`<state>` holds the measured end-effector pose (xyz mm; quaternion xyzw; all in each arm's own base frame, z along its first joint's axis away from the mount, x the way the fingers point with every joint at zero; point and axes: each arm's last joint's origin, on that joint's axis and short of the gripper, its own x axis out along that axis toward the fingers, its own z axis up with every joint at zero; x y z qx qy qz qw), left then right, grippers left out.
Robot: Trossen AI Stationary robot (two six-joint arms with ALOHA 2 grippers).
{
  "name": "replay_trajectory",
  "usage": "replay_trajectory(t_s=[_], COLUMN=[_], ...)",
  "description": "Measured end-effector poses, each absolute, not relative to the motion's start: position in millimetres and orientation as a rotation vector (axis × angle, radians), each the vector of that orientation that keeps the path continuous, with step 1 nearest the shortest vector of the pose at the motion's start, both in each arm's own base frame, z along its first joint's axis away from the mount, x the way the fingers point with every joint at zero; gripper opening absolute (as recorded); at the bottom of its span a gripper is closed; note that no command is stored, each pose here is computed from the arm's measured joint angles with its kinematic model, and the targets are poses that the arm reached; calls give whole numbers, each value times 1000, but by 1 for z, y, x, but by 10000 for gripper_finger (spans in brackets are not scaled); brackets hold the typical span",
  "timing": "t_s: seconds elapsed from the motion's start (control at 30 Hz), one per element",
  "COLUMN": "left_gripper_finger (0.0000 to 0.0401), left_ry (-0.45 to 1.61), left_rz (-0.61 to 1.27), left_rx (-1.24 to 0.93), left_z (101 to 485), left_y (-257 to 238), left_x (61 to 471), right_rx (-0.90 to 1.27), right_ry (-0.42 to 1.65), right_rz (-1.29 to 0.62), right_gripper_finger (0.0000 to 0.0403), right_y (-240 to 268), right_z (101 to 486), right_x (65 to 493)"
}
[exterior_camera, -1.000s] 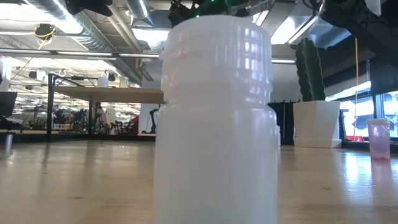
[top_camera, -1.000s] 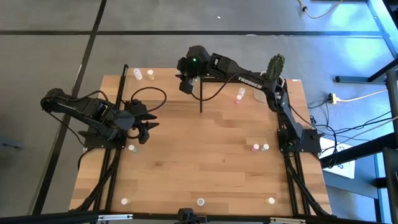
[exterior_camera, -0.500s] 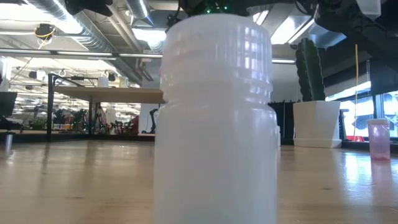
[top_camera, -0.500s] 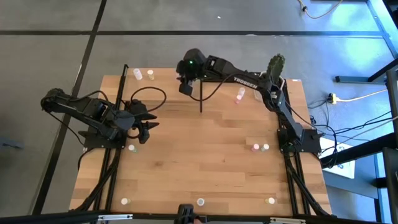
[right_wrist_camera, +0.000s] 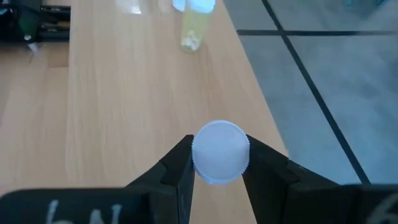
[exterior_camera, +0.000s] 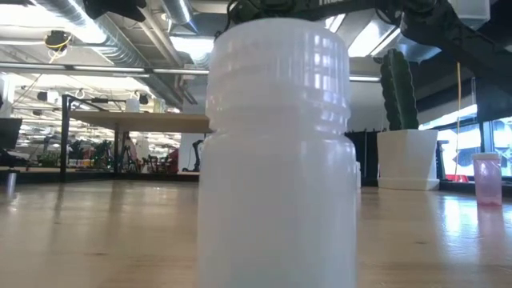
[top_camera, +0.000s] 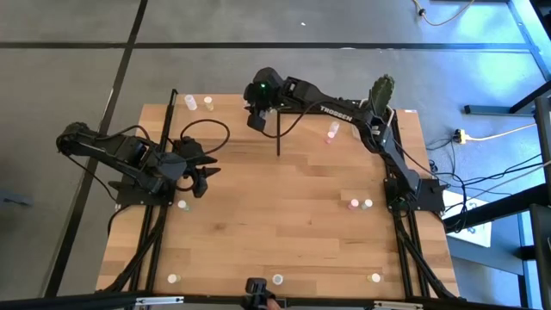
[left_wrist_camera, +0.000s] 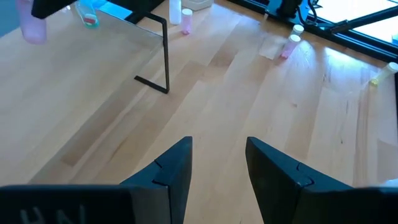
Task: Pick and place medicine bottles onto shelf by color
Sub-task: Put the bottom pink pill bottle on the shelf
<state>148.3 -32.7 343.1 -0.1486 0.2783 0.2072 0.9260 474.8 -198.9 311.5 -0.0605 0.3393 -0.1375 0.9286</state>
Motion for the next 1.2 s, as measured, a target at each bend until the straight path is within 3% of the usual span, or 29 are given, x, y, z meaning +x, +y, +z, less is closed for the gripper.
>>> replay_trajectory(t_s=[0.63, 1.2], left_gripper_finger=[143, 143], left_ry=[569, 492], left_rz=[427, 570], left_rx=[-304, -243], left_z=[343, 345], left_y=[-33, -28], left_x=[148, 148], right_rx=[-125, -113], right_ry=[700, 740], right_rz=[-279, -272], right_gripper_finger=[118, 118], right_y=[-200, -199], right_z=[307, 304], right_x=[477, 475])
